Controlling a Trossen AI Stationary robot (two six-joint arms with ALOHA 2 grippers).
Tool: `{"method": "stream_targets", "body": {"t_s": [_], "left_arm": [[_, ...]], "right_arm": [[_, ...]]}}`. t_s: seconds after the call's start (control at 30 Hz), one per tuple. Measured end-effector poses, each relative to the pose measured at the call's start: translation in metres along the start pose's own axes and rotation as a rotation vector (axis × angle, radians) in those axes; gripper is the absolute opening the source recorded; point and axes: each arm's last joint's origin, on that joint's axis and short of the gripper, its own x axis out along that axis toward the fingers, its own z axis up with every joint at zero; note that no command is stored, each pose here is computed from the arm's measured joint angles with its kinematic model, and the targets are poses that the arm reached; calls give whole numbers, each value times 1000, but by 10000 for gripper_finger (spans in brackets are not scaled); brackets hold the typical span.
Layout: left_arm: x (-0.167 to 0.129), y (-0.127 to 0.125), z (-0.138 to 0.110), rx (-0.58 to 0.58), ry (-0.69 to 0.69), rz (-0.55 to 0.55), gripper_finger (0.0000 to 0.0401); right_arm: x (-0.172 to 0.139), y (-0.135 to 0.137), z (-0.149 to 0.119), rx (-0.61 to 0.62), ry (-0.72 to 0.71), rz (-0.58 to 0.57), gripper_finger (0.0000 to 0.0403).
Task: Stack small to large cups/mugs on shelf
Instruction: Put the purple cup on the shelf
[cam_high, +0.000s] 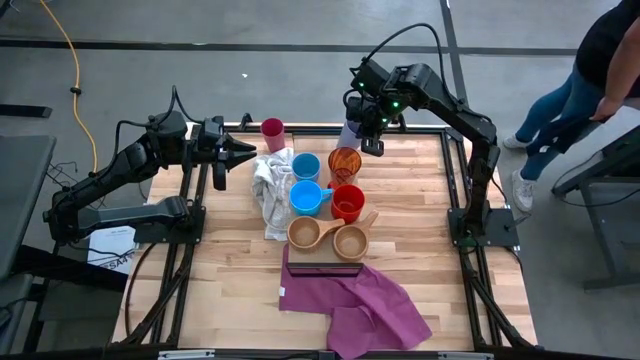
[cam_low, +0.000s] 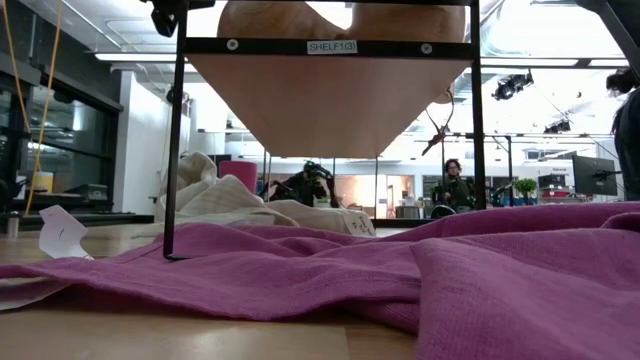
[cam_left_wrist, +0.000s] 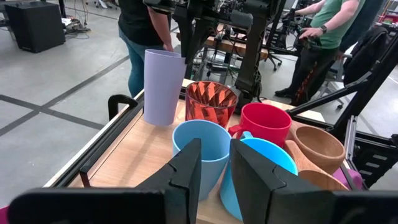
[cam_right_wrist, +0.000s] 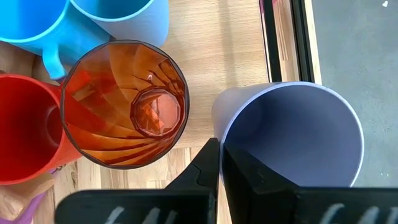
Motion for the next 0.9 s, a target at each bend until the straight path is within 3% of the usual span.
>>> {"method": "stream_targets", "body": {"t_s": [0.9], "left_arm": [[0,0,0,1,-1,0,74]], "right_arm": [[5,-1,1,2,5,19,0]]}}
